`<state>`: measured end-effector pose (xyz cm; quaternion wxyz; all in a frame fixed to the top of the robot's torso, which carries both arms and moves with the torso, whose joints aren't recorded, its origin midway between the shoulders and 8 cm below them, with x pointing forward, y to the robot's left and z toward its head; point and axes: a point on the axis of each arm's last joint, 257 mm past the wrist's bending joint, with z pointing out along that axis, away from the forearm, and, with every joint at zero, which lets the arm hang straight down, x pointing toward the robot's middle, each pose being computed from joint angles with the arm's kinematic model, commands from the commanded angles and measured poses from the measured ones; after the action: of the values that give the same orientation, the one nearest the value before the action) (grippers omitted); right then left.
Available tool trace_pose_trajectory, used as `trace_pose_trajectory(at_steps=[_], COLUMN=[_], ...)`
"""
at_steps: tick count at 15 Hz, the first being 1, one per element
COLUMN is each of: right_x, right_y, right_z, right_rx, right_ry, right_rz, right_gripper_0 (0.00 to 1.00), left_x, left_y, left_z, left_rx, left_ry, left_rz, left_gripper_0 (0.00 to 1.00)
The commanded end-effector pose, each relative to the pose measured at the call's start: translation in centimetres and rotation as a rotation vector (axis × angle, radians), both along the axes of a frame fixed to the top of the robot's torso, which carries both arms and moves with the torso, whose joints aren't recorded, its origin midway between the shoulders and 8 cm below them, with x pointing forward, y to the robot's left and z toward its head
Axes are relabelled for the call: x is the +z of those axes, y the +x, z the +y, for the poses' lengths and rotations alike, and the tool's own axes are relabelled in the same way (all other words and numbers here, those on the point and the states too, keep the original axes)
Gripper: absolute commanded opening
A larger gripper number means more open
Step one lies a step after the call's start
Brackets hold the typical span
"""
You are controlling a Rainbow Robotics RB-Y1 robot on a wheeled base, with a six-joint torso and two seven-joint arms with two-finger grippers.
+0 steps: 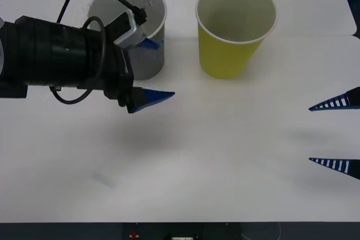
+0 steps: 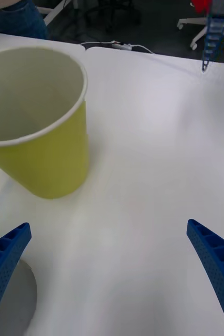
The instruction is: Put the can into the green bin and the plastic bottle into the gray bin
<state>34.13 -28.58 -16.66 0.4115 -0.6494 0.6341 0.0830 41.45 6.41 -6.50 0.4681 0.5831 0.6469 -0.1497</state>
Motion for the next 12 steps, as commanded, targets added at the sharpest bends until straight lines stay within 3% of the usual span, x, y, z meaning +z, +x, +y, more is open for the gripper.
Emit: trace_pose_trajectory(at_steps=[1, 7, 10, 12], right_x=[0.0, 0.0, 0.0, 0.0], right_y=[0.0, 0.0, 0.0, 0.0], right_z=[0.0, 0.0, 0.0, 0.0], right_rx=[0.0, 0.0, 0.0, 0.0], right_ry=[0.0, 0.0, 0.0, 0.0], right_rz=[0.0, 0.0, 0.0, 0.0], right_gripper_0=[1.0, 1.0, 1.0, 1.0], left_x=[-1.7, -5.3, -6.6, -7.0], left_y=[-2.2, -4.7, -5.6, -5.9], left_z=[2.4, 7.5, 10.4, 11.6], left_rx=[-0.015, -0.053, -0.04, -0.024], left_ry=[0.06, 0.15, 0.211, 0.219], left_rz=[-0.033, -0.055, -0.021, -0.005], left_gripper_0=[1.0, 1.0, 1.0, 1.0])
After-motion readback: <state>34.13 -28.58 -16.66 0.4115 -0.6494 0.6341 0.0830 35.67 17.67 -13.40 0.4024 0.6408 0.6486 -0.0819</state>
